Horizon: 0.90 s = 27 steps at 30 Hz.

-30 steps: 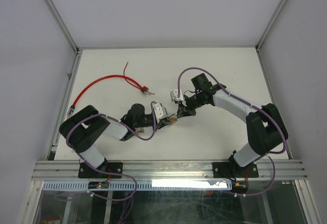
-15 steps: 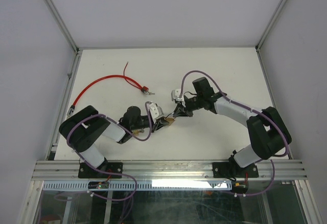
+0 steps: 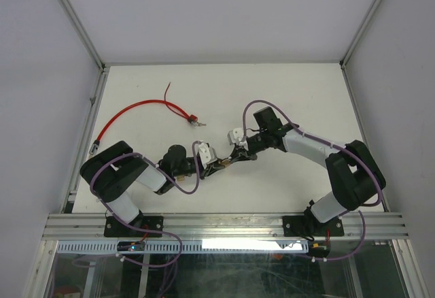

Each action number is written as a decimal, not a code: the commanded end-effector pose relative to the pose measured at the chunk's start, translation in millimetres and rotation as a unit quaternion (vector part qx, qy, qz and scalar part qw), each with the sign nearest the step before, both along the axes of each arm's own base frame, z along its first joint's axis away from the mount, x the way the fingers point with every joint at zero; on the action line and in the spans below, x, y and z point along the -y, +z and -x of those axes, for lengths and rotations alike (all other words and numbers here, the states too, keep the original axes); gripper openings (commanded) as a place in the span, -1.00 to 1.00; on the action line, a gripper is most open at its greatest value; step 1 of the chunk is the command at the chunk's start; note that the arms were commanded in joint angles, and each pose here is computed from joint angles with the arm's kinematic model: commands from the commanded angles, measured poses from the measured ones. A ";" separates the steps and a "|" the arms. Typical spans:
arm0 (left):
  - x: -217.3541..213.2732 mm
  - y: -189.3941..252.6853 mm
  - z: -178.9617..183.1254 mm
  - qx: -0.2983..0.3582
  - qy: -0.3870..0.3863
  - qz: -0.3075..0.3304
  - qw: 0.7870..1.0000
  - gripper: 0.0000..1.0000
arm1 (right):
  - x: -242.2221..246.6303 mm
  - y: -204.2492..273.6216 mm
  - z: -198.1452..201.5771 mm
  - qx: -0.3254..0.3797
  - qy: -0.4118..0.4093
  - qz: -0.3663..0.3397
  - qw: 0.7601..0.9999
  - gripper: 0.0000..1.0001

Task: Lock with the key
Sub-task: Lock the lock.

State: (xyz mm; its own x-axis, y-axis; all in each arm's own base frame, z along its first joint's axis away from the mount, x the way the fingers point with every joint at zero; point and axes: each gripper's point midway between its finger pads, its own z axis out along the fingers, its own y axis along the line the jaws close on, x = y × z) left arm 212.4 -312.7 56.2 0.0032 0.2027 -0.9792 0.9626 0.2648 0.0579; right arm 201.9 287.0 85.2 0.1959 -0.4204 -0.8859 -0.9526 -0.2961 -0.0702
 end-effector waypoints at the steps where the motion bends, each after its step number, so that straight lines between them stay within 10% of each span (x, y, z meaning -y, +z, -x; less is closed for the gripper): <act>1: 6.8 -35.5 31.7 -0.058 -0.044 -0.046 0.996 -1.00 | -6.1 -59.8 106.3 -0.147 0.104 0.078 0.981 -1.00; 27: -12.4 -27.9 13.2 -0.050 0.029 -0.026 0.998 -1.00 | -11.5 -102.9 93.1 -0.203 -0.001 0.164 0.965 -1.00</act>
